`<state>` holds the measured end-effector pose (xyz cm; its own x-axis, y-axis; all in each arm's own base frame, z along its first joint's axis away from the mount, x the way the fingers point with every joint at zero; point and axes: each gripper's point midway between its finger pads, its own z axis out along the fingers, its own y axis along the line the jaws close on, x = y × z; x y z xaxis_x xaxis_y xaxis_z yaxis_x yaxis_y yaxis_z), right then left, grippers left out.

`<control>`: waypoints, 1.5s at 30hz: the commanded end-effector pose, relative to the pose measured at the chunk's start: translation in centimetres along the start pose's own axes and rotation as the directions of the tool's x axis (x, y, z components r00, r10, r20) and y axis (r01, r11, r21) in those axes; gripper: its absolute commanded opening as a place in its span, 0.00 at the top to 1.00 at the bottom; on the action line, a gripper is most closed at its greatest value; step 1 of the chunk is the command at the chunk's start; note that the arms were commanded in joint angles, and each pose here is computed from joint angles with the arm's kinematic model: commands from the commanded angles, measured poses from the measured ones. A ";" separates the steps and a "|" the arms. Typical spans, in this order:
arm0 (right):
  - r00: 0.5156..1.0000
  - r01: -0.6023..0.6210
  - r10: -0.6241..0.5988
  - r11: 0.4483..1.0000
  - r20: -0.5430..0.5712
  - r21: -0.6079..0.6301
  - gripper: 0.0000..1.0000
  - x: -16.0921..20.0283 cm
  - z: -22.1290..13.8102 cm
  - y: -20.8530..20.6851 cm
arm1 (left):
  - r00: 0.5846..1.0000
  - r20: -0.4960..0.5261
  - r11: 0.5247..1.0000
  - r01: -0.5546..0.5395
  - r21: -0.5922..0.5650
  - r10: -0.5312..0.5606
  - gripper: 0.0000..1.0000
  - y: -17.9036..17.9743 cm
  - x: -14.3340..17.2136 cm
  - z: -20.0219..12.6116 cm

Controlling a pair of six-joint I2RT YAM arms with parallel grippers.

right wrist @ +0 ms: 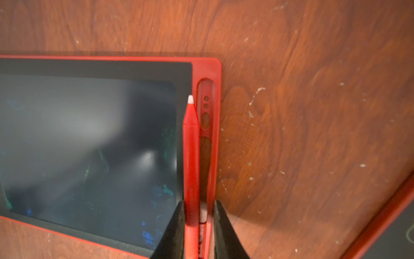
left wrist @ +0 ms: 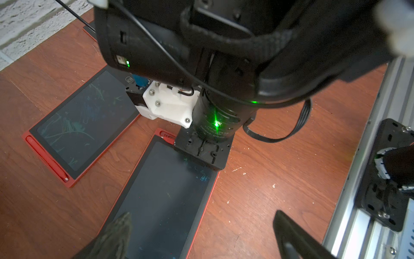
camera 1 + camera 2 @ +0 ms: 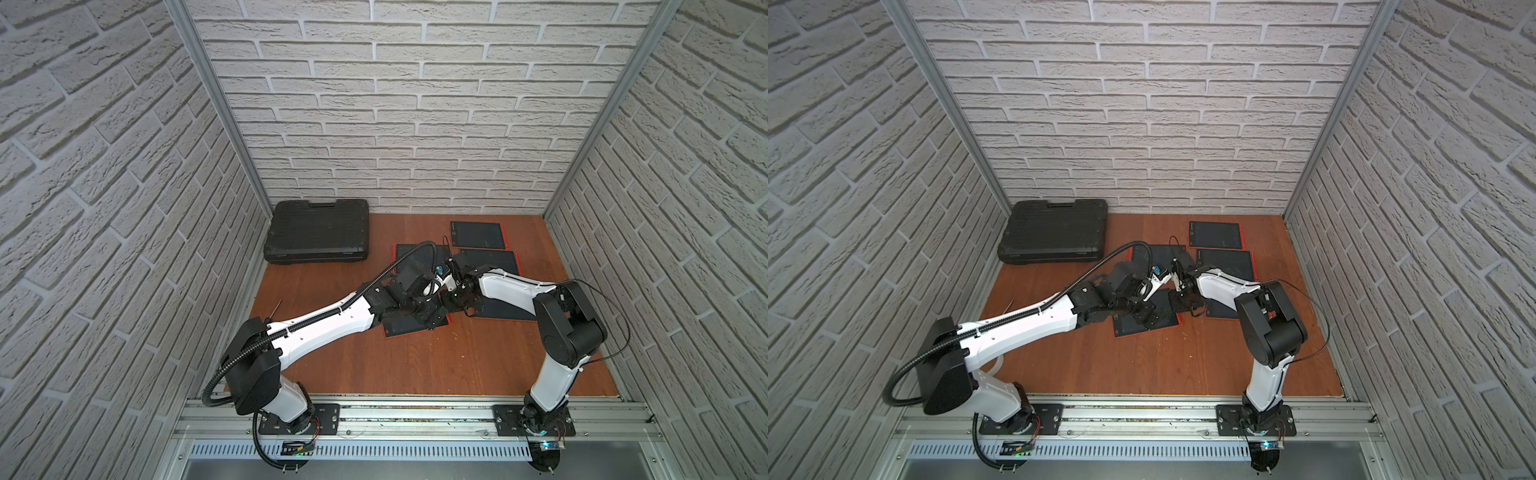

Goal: Place the stylus back onto the writing tablet
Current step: Place the stylus on the writing tablet.

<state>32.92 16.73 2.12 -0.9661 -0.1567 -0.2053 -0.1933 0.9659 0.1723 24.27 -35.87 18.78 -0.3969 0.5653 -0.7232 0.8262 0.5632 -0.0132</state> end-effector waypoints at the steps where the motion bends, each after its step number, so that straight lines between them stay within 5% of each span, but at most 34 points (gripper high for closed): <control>1: 1.000 -0.008 0.008 1.000 0.005 -0.025 0.75 -0.1 0.4 0.6 | 0.999 0.029 1.000 -0.017 0.012 0.016 0.02 -0.4 -1.3 -0.5; 21: 0.996 0.068 -0.061 0.989 -0.058 0.128 0.67 0.4 1.3 0.1 | 1.000 0.024 1.000 -0.017 0.021 0.017 0.02 -0.7 -1.2 -0.2; 31: 0.999 0.049 -0.046 0.992 -0.030 0.112 0.49 -0.5 0.7 1.2 | 0.999 0.026 1.000 -0.019 0.021 0.019 0.02 -0.7 -1.2 -0.3; 41: 0.999 0.001 -0.001 1.000 0.042 0.011 0.53 -2.0 -2.1 3.2 | 0.999 0.030 1.000 -0.020 0.019 0.019 0.02 -0.7 -1.3 -0.5; 45: 0.999 -0.007 0.005 0.999 0.048 0.033 0.72 -1.5 -2.7 2.4 | 0.999 0.031 1.000 -0.018 0.019 0.017 0.02 -0.7 -1.4 -0.6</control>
<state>33.37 18.86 3.31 -0.9644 -0.1632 -0.2083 -0.1914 0.9737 0.1235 24.02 -36.03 18.75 -0.3951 0.5686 -0.7215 0.8306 0.5567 -0.0161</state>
